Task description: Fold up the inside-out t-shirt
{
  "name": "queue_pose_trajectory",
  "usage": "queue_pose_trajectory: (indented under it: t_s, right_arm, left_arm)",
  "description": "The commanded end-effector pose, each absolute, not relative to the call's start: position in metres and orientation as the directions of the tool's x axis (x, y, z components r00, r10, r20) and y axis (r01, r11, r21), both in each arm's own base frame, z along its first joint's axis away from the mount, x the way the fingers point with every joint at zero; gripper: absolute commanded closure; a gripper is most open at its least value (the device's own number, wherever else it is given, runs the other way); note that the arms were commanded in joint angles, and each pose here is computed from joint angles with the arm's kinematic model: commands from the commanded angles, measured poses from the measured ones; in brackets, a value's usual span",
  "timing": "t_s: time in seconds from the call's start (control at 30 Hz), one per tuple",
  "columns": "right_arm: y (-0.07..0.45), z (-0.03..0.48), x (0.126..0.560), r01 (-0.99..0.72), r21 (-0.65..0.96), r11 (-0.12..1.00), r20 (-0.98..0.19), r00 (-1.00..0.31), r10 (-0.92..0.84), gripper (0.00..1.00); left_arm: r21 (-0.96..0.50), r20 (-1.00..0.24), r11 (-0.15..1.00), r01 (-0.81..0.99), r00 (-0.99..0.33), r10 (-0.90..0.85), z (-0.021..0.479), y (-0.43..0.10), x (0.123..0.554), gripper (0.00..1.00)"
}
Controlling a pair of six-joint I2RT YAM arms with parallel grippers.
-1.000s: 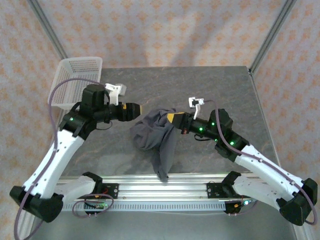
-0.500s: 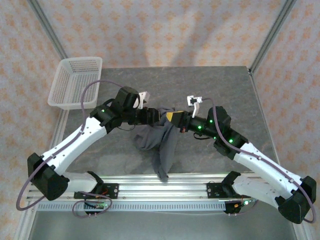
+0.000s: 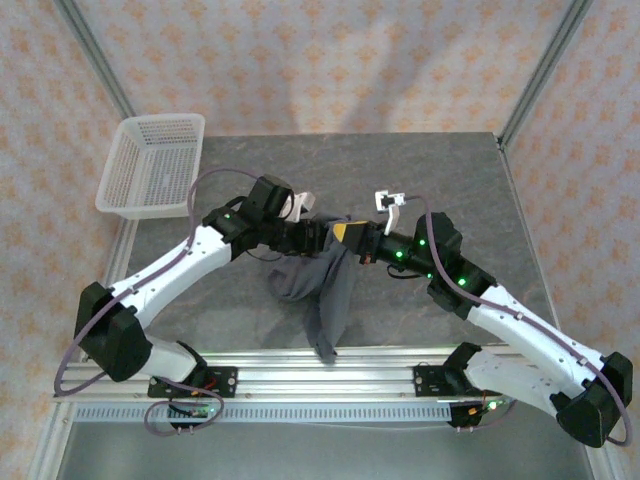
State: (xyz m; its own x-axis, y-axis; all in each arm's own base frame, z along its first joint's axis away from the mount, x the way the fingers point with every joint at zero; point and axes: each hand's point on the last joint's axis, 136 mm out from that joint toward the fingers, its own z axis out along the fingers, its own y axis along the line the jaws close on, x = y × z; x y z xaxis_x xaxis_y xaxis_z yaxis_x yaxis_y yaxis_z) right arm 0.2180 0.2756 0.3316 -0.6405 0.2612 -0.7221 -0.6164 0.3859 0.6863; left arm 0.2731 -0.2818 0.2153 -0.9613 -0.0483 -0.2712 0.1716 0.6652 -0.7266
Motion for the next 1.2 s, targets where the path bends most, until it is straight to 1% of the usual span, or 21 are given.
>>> queue_pose_trajectory:
  t_s: [0.0, 0.07, 0.13, 0.2, 0.23, 0.27, 0.3, 0.37, 0.4, 0.43, 0.53, 0.57, 0.6, 0.63, 0.7, 0.73, 0.83, 0.93, 1.0, 1.1, 1.17]
  right_arm:
    - [0.264, 0.357, 0.224, -0.644, 0.645, 0.411, -0.764, -0.556, 0.328, 1.0]
    - [0.253, 0.341, 0.231, -0.605, 0.639, 0.475, -0.767, -0.549, 0.334, 1.0]
    - [0.235, 0.307, 0.239, -0.537, 0.608, 0.585, -0.78, -0.544, 0.31, 1.0]
    - [0.214, 0.261, 0.246, -0.449, 0.554, 0.702, -0.79, -0.55, 0.272, 1.0]
    - [0.206, 0.237, 0.248, -0.419, 0.526, 0.74, -0.793, -0.556, 0.249, 1.0]
    - [0.204, 0.22, 0.248, -0.416, 0.506, 0.755, -0.796, -0.562, 0.224, 0.99]
    - [0.205, 0.206, 0.246, -0.42, 0.493, 0.762, -0.795, -0.574, 0.198, 0.96]
    - [0.209, 0.194, 0.245, -0.417, 0.491, 0.765, -0.774, -0.612, 0.163, 0.86]
    - [0.211, 0.192, 0.245, -0.411, 0.492, 0.768, -0.762, -0.629, 0.152, 0.77]
    - [0.21, 0.191, 0.246, -0.395, 0.489, 0.778, -0.752, -0.642, 0.148, 0.69]
    - [0.196, 0.212, 0.246, -0.338, 0.463, 0.82, -0.753, -0.638, 0.162, 0.59]
    - [0.193, 0.223, 0.244, -0.347, 0.452, 0.822, -0.768, -0.62, 0.16, 0.51]
    - [0.193, 0.237, 0.239, -0.388, 0.416, 0.823, -0.805, -0.579, 0.134, 0.4]
    - [0.193, 0.249, 0.234, -0.437, 0.346, 0.83, -0.852, -0.517, 0.082, 0.35]
    - [0.203, 0.268, 0.223, -0.546, 0.175, 0.819, -0.92, -0.386, -0.061, 0.29]
    - [0.207, 0.276, 0.223, -0.572, 0.1, 0.814, -0.938, -0.328, -0.115, 0.26]
    - [0.211, 0.296, 0.238, -0.56, -0.038, 0.827, -0.953, -0.228, -0.198, 0.23]
    - [0.225, 0.296, 0.248, -0.597, -0.192, 0.779, -0.934, -0.133, -0.332, 0.18]
    - [0.233, 0.291, 0.254, -0.623, -0.25, 0.742, -0.91, -0.111, -0.4, 0.19]
    - [0.242, 0.287, 0.266, -0.642, -0.241, 0.728, -0.898, -0.138, -0.418, 0.26]
    - [0.247, 0.287, 0.272, -0.659, -0.211, 0.722, -0.901, -0.156, -0.405, 0.37]
  left_arm:
    - [-0.789, -0.285, 0.577, 0.209, -0.958, -0.043, 0.241, -0.295, 0.27, 1.0]
    - [-0.795, -0.378, 0.549, 0.259, -0.919, -0.114, 0.281, -0.288, 0.276, 1.0]
    - [-0.804, -0.459, 0.511, 0.303, -0.863, -0.211, 0.332, -0.273, 0.282, 1.0]
    - [-0.83, -0.471, 0.463, 0.311, -0.835, -0.285, 0.367, -0.261, 0.285, 1.0]
    - [-0.849, -0.462, 0.426, 0.313, -0.831, -0.309, 0.38, -0.259, 0.285, 1.0]
    - [-0.863, -0.452, 0.395, 0.315, -0.831, -0.324, 0.389, -0.26, 0.284, 1.0]
    - [-0.88, -0.435, 0.358, 0.313, -0.834, -0.339, 0.397, -0.262, 0.282, 1.0]
    - [-0.908, -0.399, 0.288, 0.306, -0.842, -0.364, 0.405, -0.266, 0.282, 1.0]
    - [-0.914, -0.388, 0.271, 0.301, -0.845, -0.369, 0.406, -0.267, 0.282, 1.0]
    - [-0.914, -0.386, 0.275, 0.298, -0.845, -0.369, 0.405, -0.267, 0.283, 1.0]
    - [-0.9, -0.402, 0.32, 0.297, -0.848, -0.344, 0.397, -0.267, 0.284, 1.0]
    - [-0.892, -0.41, 0.339, 0.298, -0.849, -0.333, 0.394, -0.266, 0.283, 1.0]
    - [-0.882, -0.425, 0.357, 0.309, -0.849, -0.315, 0.392, -0.267, 0.282, 1.0]
    - [-0.871, -0.439, 0.374, 0.32, -0.848, -0.298, 0.391, -0.267, 0.28, 1.0]
    - [-0.851, -0.463, 0.397, 0.343, -0.848, -0.26, 0.388, -0.269, 0.276, 1.0]
    - [-0.844, -0.469, 0.406, 0.35, -0.85, -0.242, 0.387, -0.27, 0.275, 1.0]
    - [-0.826, -0.488, 0.414, 0.382, -0.853, -0.185, 0.386, -0.276, 0.267, 1.0]
    - [-0.816, -0.497, 0.414, 0.404, -0.856, -0.145, 0.384, -0.281, 0.262, 1.0]
    - [-0.816, -0.495, 0.408, 0.409, -0.859, -0.129, 0.383, -0.284, 0.259, 1.0]
    - [-0.813, -0.497, 0.407, 0.417, -0.861, -0.111, 0.382, -0.286, 0.257, 1.0]
    - [-0.811, -0.502, 0.396, 0.43, -0.86, -0.093, 0.382, -0.289, 0.254, 1.0]
